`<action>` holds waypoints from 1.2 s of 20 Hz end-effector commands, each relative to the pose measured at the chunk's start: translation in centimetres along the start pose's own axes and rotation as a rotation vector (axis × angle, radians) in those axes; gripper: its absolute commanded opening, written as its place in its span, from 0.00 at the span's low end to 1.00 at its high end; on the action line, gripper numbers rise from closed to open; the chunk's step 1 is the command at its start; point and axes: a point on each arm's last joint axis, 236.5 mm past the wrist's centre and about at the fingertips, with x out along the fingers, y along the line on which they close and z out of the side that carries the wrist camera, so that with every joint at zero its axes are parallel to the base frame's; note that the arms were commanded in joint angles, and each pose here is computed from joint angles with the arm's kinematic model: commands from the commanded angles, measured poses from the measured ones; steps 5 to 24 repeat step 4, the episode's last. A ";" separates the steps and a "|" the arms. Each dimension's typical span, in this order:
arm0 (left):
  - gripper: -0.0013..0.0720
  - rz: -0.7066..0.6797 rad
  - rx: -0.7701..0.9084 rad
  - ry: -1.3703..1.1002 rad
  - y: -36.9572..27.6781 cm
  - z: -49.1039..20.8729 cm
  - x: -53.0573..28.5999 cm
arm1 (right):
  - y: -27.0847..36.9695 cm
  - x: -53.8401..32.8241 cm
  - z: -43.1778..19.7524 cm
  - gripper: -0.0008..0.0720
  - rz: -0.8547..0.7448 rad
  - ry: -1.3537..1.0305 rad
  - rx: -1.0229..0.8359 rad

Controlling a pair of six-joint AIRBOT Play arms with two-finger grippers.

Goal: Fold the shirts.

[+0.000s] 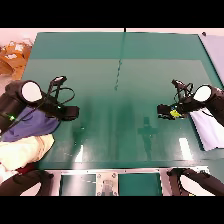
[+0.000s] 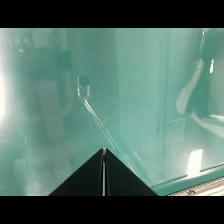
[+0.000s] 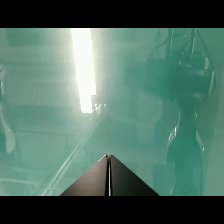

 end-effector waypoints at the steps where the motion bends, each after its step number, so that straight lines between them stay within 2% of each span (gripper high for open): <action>1: 0.04 0.000 -0.012 -0.003 0.1 -0.3 0.3 | 0.3 0.3 -0.2 0.04 0.001 0.002 -0.014; 24: 0.04 0.000 -0.012 0.002 0.1 -0.4 0.3 | 0.3 0.3 -0.2 0.04 0.001 0.002 -0.014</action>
